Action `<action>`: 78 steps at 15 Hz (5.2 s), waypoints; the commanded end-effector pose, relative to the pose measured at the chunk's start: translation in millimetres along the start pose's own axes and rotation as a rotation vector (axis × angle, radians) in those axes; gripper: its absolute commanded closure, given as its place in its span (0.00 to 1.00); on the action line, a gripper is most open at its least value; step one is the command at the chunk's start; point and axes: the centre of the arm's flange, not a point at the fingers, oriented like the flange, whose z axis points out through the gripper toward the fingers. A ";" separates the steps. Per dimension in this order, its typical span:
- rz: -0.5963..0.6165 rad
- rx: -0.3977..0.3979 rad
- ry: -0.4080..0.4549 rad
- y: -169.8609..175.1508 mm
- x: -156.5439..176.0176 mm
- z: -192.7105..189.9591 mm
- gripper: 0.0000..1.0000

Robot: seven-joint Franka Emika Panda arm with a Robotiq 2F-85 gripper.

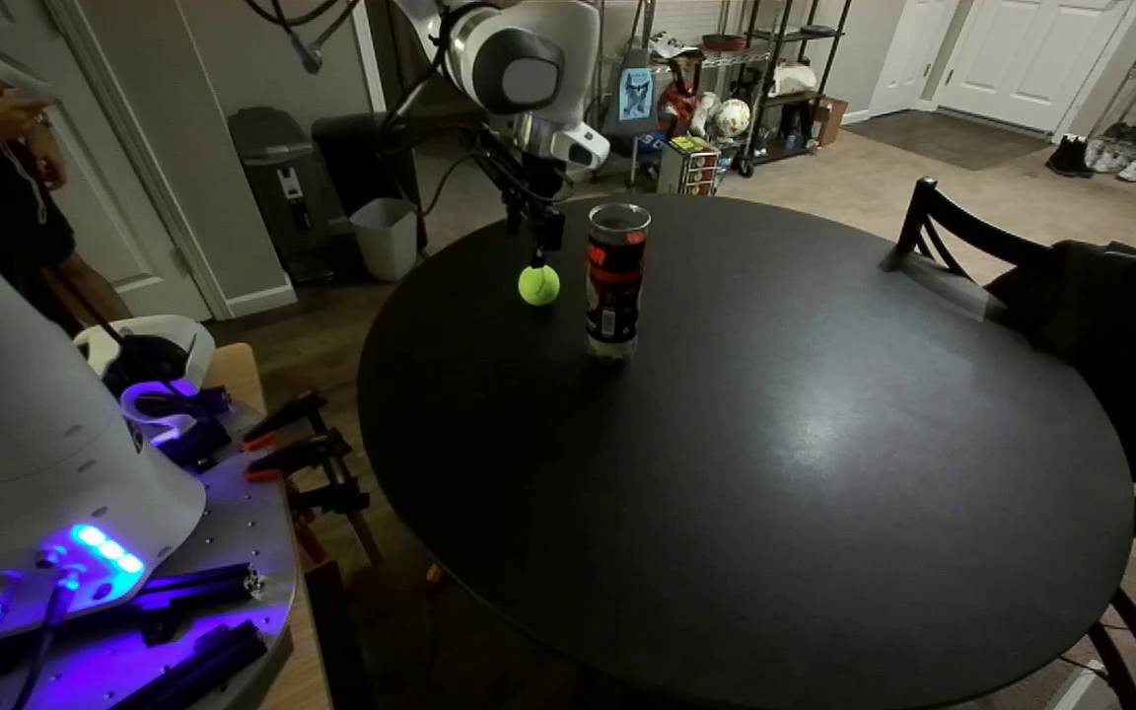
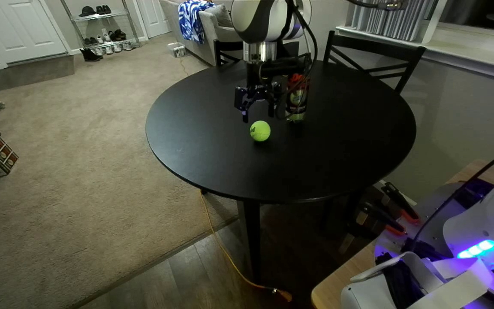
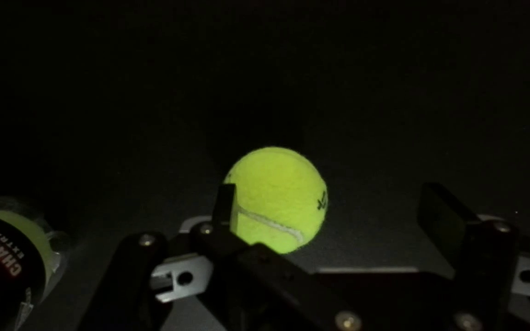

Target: Put the tennis ball in the black container.

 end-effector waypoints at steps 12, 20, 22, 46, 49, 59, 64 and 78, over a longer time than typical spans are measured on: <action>-0.018 -0.020 -0.083 9.6 36.3 22.4 0.00; 0.011 -0.018 -0.081 26.6 38.3 23.6 0.00; 0.022 -0.018 -0.088 32.2 38.3 26.3 0.00; 0.007 -0.050 -0.158 39.5 36.9 44.8 0.59; 0.007 -0.048 -0.153 39.7 35.7 42.2 0.59; -0.077 -0.115 -0.034 -11.1 -4.0 -19.4 0.59; -0.099 -0.170 0.046 -29.3 -30.7 -63.7 0.59; 0.079 -0.169 0.217 18.6 -76.4 -152.8 0.59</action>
